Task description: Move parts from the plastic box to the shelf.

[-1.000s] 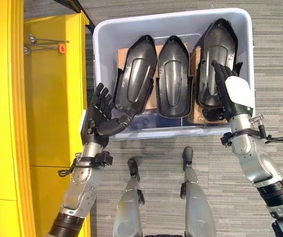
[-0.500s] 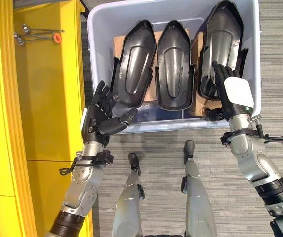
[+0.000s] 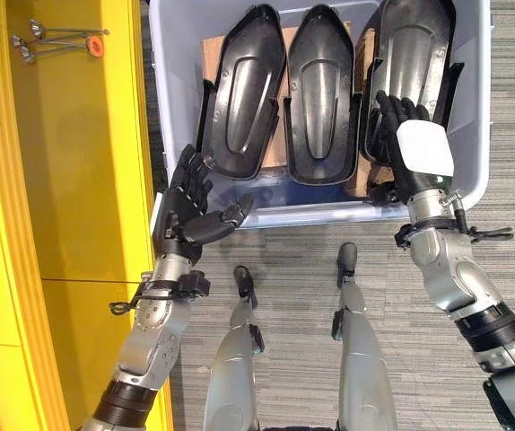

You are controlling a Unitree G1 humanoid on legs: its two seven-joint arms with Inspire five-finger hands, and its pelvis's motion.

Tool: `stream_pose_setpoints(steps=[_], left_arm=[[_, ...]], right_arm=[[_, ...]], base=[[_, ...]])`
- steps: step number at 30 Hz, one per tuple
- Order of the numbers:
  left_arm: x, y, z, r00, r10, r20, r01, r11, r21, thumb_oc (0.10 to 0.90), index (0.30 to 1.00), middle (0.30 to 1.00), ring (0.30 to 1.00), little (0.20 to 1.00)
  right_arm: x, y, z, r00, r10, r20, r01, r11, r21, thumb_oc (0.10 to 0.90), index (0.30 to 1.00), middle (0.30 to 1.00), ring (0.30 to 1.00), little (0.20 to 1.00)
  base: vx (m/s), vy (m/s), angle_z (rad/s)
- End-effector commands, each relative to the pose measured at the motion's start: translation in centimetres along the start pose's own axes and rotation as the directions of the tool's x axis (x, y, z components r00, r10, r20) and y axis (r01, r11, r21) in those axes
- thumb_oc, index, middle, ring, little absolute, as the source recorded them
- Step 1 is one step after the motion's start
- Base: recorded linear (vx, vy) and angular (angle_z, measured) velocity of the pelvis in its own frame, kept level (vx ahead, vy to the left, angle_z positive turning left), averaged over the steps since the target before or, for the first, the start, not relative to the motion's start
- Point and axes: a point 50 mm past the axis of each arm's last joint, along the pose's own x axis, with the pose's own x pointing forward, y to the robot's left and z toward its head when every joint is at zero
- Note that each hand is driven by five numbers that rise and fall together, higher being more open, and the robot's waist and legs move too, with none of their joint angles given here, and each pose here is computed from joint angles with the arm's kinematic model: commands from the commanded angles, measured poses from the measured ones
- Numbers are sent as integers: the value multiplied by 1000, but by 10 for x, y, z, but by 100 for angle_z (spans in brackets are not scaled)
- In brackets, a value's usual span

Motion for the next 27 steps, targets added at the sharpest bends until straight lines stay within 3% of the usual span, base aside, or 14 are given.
stream_pose_setpoints(steps=[1, 11, 12, 13, 14, 27], left_arm=[[4, -13, 36, 972, -80, 222, 79, 997, 13, 900, 1000, 1000, 1000, 1000], [10, -19, 33, 968, -114, 221, 115, 993, 12, 900, 1000, 1000, 1000, 1000], [11, -19, 33, 969, -114, 221, 114, 993, 11, 900, 1000, 1000, 1000, 1000], [11, -19, 33, 968, -114, 222, 114, 993, 11, 900, 1000, 1000, 1000, 1000], [11, -19, 33, 968, -115, 223, 116, 993, 10, 900, 1000, 1000, 1000, 1000], [12, -20, 36, 967, -123, 224, 124, 992, 10, 900, 1000, 1000, 1000, 1000]], right_arm=[[19, -31, -1, 988, -155, 25, 157, 985, -73, 900, 1000, 1000, 1000, 1000], [32, -16, -32, 987, -73, -142, 61, 995, -83, 900, 1000, 1000, 1000, 1000], [32, -14, -35, 985, -57, -163, 46, 997, -68, 706, 728, 728, 728, 728], [32, -12, -36, 984, -51, -173, 41, 997, -60, 590, 566, 566, 566, 566], [31, -8, -39, 981, -38, -192, 31, 999, -39, 400, 300, 300, 300, 300], [30, -2, -37, 978, 23, -206, -21, 1000, 11, 400, 300, 300, 300, 300]], base=[[0, 0, 0], [-9, -16, 6], [0, 0, 0], [0, 0, 0], [0, 0, 0], [1, 0, 1]])
